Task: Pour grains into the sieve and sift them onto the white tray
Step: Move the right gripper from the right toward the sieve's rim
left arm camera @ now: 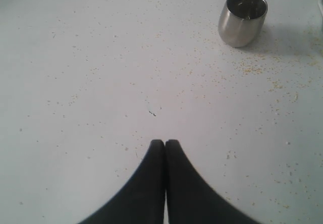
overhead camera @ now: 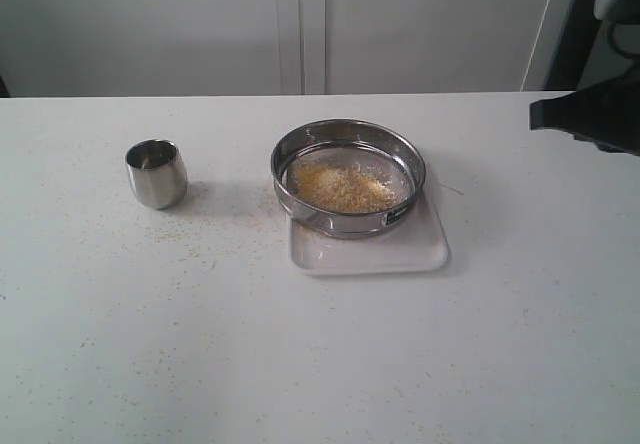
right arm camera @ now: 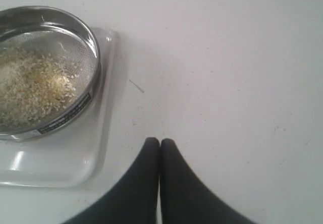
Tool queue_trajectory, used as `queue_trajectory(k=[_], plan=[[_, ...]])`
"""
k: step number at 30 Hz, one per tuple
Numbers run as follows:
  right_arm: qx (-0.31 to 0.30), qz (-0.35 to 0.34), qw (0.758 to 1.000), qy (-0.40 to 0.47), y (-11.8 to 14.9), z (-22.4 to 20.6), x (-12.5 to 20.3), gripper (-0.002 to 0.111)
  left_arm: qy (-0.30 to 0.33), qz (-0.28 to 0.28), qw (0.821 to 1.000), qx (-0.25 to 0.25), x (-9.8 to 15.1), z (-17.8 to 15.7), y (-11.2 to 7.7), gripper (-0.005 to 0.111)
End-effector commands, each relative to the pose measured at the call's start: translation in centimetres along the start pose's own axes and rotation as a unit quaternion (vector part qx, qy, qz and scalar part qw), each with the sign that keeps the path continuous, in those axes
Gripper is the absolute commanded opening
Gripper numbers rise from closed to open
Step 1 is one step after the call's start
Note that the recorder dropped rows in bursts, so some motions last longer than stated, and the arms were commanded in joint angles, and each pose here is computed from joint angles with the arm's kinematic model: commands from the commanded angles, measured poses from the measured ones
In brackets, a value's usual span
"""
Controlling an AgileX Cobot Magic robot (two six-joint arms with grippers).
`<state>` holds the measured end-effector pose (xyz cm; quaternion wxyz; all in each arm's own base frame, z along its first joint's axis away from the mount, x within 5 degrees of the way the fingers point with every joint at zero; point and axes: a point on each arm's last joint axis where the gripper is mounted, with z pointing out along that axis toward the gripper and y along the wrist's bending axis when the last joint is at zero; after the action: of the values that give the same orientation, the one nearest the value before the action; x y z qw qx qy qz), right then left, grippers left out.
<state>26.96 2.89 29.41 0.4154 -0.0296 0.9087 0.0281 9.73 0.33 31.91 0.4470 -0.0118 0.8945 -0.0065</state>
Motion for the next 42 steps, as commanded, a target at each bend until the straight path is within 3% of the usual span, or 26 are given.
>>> queue_trajectory(k=[1, 8, 21, 42], plan=[[-0.007, -0.006, 0.999, 0.044, 0.0, 2.5, -1.1, 0.000, 0.002, 0.002, 1.000, -0.001, 0.2, -0.1, 0.0, 0.000], [-0.062, 0.011, 0.992, 0.110, 1.1, 7.6, -2.5, 0.000, 0.002, 0.002, 1.000, -0.001, 0.2, -0.1, 0.0, 0.000], [-0.071, 0.068, 0.992, 0.083, 1.3, 11.1, -2.5, 0.000, 0.002, 0.002, 1.000, -0.001, 0.2, -0.1, 0.0, 0.000], [-0.116, 0.010, 0.986, 0.122, 3.1, 15.6, -6.4, 0.000, 0.002, 0.002, 1.000, -0.001, 0.2, -0.1, 0.0, 0.000]])
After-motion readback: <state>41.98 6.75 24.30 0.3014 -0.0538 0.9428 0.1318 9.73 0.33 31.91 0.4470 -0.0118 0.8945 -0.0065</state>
